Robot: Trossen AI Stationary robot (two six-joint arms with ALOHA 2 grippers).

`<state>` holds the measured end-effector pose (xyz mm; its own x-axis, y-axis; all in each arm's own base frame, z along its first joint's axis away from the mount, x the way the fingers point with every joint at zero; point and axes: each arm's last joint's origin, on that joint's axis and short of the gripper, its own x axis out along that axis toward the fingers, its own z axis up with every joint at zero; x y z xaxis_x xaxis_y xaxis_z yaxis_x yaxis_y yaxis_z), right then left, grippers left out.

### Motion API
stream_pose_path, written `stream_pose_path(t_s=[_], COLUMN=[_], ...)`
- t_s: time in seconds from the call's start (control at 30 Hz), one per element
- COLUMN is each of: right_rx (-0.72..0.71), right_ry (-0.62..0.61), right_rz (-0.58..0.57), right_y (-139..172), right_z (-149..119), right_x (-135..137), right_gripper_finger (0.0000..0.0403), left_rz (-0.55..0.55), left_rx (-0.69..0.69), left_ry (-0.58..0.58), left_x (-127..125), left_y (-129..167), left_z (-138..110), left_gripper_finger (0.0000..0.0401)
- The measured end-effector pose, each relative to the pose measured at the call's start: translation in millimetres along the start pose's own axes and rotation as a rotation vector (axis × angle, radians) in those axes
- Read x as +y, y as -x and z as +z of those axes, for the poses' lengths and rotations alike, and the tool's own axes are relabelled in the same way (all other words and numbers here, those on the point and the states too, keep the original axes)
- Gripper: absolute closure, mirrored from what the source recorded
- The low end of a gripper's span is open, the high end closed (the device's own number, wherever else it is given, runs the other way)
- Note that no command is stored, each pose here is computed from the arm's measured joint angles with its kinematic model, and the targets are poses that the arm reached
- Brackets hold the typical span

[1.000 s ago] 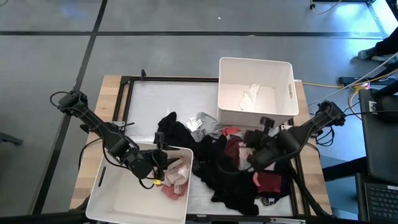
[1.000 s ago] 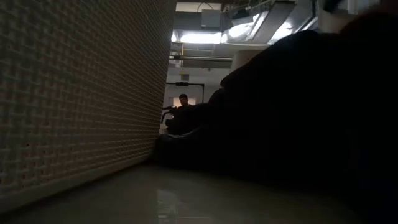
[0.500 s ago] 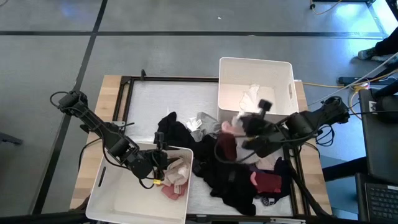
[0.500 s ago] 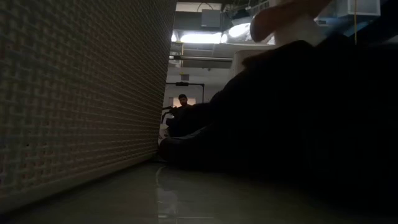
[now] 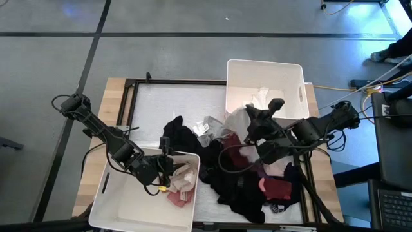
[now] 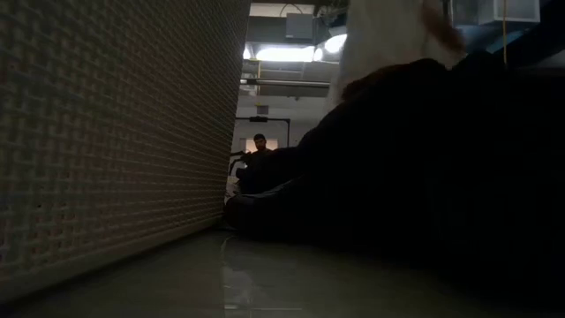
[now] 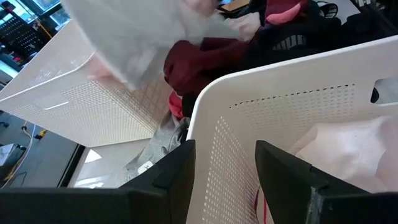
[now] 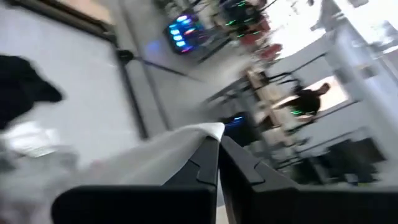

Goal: Sort clothes
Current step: Put the white shirt into the top white bin

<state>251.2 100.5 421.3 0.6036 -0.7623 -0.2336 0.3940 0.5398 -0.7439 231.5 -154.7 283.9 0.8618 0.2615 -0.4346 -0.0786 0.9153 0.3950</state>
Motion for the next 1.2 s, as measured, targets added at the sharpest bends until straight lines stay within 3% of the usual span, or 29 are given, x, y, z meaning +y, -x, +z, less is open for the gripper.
stream_pose_path(t_s=[0.37, 0.5, 0.57, 0.7, 0.77, 0.87, 1.0, 1.2], right_rx=[-0.018, 0.003, -0.056, -0.310, -0.381, -0.421, -0.444, -0.338], right_ry=[0.095, 0.076, 0.019, -0.028, -0.055, -0.107, -0.179, -0.146], right_rz=[-0.210, -0.268, -0.165, 0.284, 0.367, 0.307, 0.129, -0.154], right_y=[1.7, -0.8, 0.3, 6.2, 8.1, 8.6, 11.2, 10.3], right_z=[17.7, 23.4, 26.1, 35.8, 40.9, 47.9, 58.4, 63.2], right_x=[-9.7, -20.4, -24.3, -20.0, -18.3, -25.1, -41.0, -71.4], right_gripper_finger=[0.0391, 0.0391, 0.0391, 0.0391, 0.0391, 0.0391, 0.0391, 0.0391], left_rz=[0.000, 0.000, 0.000, 0.000, 0.000, 0.000, 0.000, 0.000], left_rx=[-0.001, -0.001, -0.001, -0.001, 0.000, -0.001, -0.001, 0.000], left_ry=[0.002, 0.003, 0.003, 0.003, 0.003, 0.003, 0.003, 0.002], left_x=[0.0, 0.0, 0.0, 0.0, 0.0, 0.0, 0.0, 0.1], left_y=[0.0, 0.0, 0.0, 0.0, 0.0, 0.0, 0.0, -0.1], left_z=[0.1, 0.1, 0.1, 0.1, 0.1, 0.1, 0.1, 0.0], left_gripper_finger=[0.0244, 0.0244, 0.0244, 0.0244, 0.0244, 0.0244, 0.0244, 0.0244])
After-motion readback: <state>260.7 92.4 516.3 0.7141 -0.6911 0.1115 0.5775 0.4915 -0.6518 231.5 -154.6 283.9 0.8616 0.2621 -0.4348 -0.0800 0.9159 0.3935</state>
